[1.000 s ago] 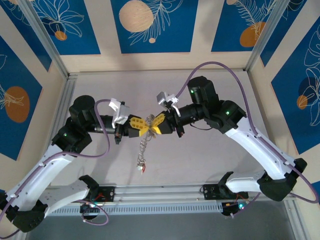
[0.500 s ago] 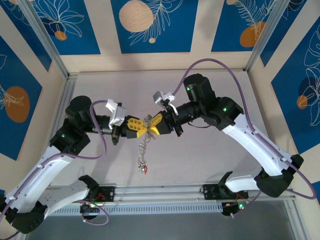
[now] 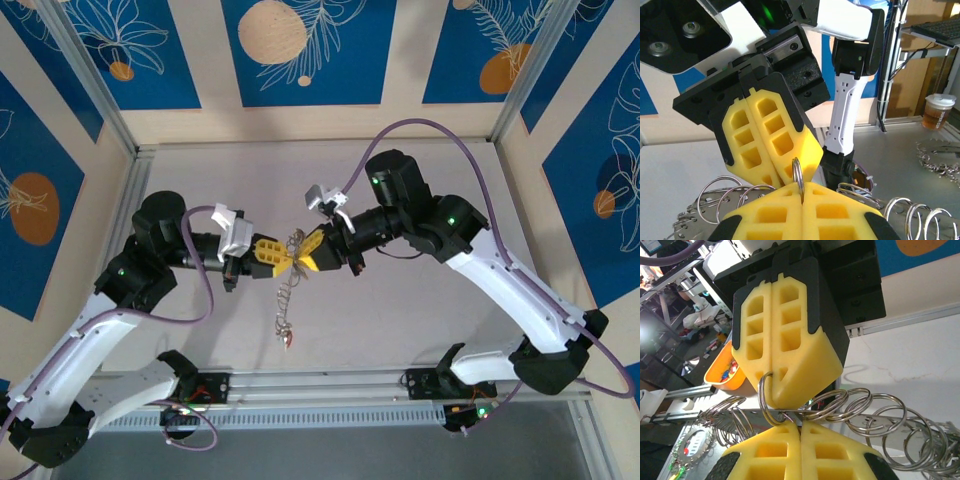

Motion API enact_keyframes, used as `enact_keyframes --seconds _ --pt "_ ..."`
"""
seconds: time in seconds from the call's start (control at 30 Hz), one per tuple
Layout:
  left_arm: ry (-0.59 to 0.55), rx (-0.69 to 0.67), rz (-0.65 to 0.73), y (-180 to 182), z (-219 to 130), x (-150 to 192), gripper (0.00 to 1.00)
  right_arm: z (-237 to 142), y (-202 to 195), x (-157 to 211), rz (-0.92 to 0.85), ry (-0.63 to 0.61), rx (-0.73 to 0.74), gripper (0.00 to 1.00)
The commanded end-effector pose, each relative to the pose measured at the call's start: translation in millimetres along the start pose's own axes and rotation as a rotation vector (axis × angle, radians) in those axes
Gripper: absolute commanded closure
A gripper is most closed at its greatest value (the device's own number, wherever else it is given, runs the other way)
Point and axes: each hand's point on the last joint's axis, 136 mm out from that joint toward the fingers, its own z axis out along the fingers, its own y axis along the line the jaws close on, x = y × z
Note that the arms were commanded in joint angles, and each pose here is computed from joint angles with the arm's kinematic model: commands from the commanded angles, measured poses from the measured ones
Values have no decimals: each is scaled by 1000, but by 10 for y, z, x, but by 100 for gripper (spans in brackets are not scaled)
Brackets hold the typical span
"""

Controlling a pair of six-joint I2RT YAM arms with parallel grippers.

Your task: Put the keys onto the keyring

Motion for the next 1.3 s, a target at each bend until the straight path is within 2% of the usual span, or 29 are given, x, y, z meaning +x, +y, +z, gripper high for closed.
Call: enact_keyframes --seconds 0.0,0.4,0.83,1.13,1.27 --pt "-5 63 42 -148 -17 -69 100 -86 -114 -189 -62 -64 92 100" --pt "24 63 41 -154 -34 -17 100 -142 -71 -235 -58 -83 83 100" --pt "111 -97 55 124 -54 180 100 -215 1 -136 -43 -46 113 100" --pt "182 -154 -13 338 16 446 100 -110 -443 42 13 -16 254 100" --pt "210 -158 -97 415 67 660 84 -50 -729 248 85 20 321 100"
